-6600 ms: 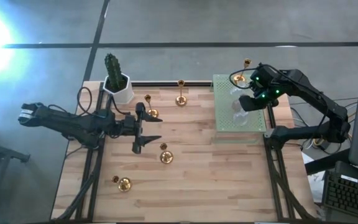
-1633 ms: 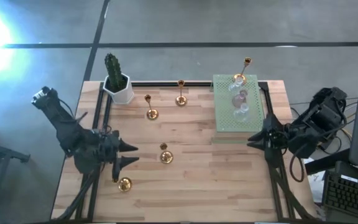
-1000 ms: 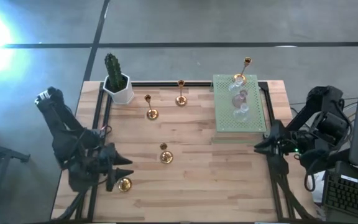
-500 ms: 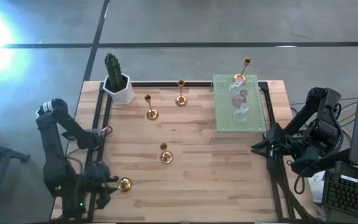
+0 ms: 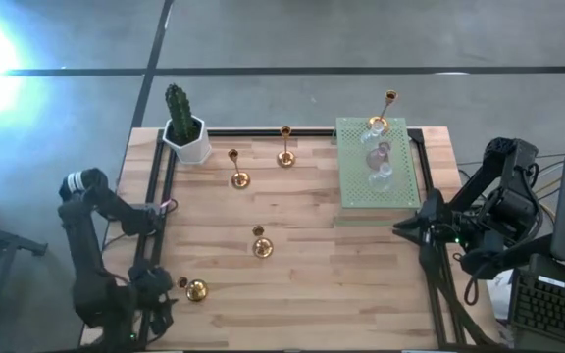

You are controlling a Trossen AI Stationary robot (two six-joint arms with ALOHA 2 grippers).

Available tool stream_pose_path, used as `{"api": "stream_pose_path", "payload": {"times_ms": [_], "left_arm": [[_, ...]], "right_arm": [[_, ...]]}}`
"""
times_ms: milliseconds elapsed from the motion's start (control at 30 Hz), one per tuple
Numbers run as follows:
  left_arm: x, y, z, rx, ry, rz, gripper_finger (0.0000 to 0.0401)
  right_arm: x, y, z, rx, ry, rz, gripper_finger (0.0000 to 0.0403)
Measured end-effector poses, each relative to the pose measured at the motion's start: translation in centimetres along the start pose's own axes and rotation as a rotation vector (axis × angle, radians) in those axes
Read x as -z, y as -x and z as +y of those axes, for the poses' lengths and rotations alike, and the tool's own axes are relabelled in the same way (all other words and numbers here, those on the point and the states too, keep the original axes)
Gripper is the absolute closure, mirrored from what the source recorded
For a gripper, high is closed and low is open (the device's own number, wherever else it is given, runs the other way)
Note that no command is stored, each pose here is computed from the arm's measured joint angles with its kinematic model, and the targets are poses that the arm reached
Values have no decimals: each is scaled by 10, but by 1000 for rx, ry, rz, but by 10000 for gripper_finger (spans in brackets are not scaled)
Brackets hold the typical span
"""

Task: Pick & Place candle stick holders
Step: Put the gold candle holder on the shelf

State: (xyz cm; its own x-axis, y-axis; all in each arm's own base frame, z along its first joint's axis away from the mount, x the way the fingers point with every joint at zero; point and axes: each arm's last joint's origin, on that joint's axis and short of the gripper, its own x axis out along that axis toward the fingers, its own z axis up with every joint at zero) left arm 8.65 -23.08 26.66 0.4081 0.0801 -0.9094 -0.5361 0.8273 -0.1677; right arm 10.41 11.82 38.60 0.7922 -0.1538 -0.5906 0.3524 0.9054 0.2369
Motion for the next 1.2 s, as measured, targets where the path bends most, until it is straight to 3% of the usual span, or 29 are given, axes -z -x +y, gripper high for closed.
{"api": "stream_pose_path", "payload": {"times_ms": [267,467,600,733,900,1033,1200], "left_arm": [[11,-42,16,10,8,-122,191],[14,-60,23,80,24,-259,191],[15,-68,30,54,17,-270,194],[15,-70,33,55,18,-310,241],[12,-68,31,76,-21,-380,370],[5,-60,31,107,-2,-403,371],[-25,-31,25,187,-7,-570,371]], "right_arm": [[-1,0,2,-7,-15,-23,344],[-1,0,1,-5,-12,-29,344],[-1,0,2,-5,-12,-29,344],[-1,0,2,-5,-12,-29,344],[-1,0,1,-2,-13,-36,344],[-2,0,1,7,-13,-62,344],[-2,-1,3,20,-8,-87,344]]}}
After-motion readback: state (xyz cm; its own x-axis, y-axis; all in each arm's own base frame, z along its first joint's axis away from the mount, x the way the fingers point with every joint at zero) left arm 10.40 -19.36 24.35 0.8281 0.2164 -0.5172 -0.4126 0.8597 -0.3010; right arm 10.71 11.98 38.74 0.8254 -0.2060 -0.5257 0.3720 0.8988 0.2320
